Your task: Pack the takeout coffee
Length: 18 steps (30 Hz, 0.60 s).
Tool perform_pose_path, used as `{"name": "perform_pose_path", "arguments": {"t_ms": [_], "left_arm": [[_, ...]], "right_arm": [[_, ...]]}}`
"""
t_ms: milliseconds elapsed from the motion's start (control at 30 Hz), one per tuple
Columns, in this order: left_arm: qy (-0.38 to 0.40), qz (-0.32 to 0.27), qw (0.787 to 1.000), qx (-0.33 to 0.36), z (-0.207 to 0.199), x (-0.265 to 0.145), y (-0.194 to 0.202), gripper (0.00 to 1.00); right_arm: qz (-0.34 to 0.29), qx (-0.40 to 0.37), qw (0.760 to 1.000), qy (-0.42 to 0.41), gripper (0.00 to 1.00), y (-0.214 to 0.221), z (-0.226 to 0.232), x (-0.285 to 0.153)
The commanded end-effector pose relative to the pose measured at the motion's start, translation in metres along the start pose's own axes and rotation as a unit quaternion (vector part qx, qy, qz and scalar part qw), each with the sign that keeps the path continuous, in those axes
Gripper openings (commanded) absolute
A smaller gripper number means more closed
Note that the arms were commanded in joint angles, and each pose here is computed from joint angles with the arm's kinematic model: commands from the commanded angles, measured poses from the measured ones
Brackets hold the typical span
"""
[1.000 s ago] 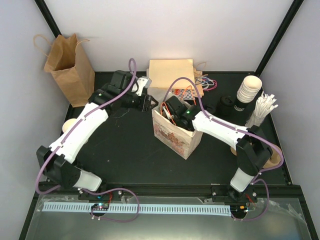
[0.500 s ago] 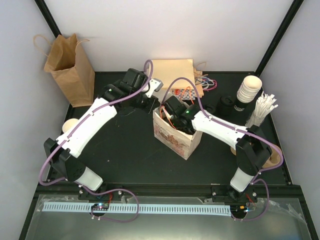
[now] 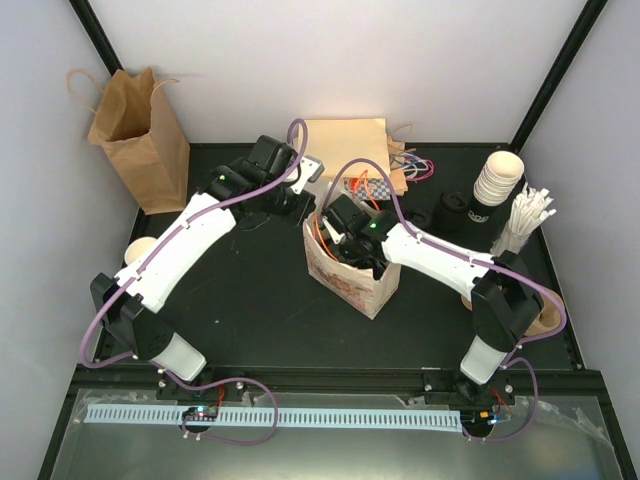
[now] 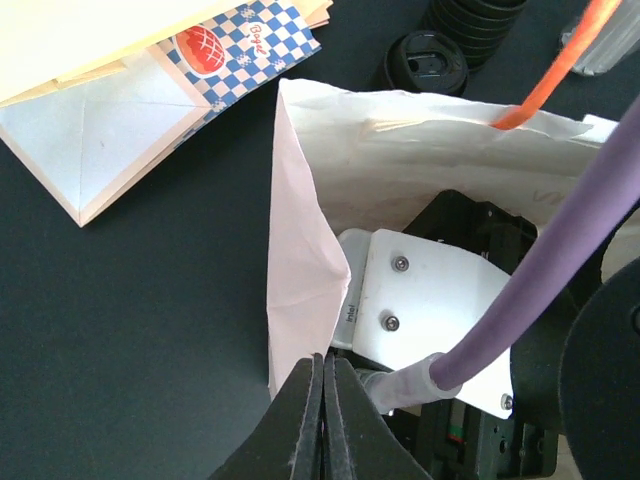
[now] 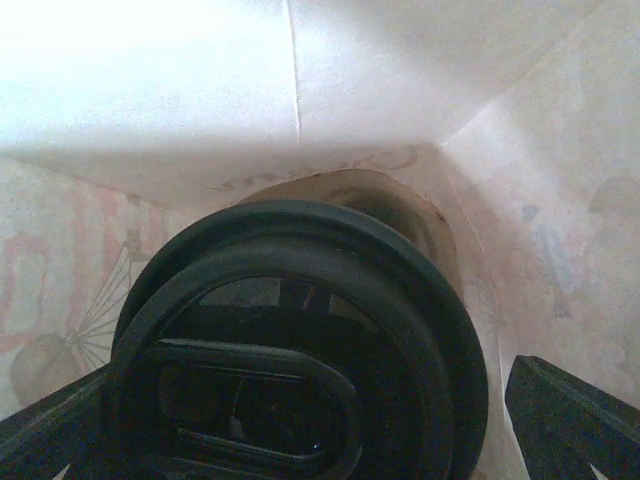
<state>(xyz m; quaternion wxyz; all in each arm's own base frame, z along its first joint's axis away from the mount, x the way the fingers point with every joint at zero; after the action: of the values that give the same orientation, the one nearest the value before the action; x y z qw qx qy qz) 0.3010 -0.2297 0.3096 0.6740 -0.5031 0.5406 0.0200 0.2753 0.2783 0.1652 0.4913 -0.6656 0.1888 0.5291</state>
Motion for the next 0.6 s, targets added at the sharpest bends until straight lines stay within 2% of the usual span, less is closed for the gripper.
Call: {"name": "perform_pose_path", "arguments": {"t_ms": [0,267,567], "left_arm": [[-0.011,0.011,1.0,0.005,0.001,0.001,-0.001,0.02],[-0.009,0.015,1.0,0.008,-0.003,0.002,0.0,0.01],[-0.017,0.018,1.0,0.012,-0.006,-0.001,0.002,0.02]], "right_arm": [[0.093,-0.016,0.995,0.019,1.0,0.039,-0.006,0.006],[0.062,-0.015,0.998,0.026,1.0,0.024,-0.008,-0.016],[-0.005,-0.004,0.999,0.039,1.0,-0.005,-0.011,-0.054]]}}
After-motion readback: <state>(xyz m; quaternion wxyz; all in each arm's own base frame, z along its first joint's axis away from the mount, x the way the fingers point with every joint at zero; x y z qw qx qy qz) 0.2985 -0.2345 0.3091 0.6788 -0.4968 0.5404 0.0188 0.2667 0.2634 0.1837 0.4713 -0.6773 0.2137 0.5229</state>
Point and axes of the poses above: each gripper's point midway between its finger pads, its own x axis out along the fingers, its own z axis along the line the jaws close on, y = z × x, the point moved 5 cm from there along -x, back along the fingers, and after that the axes turned 10 degrees about x, right-handed, at the moved point
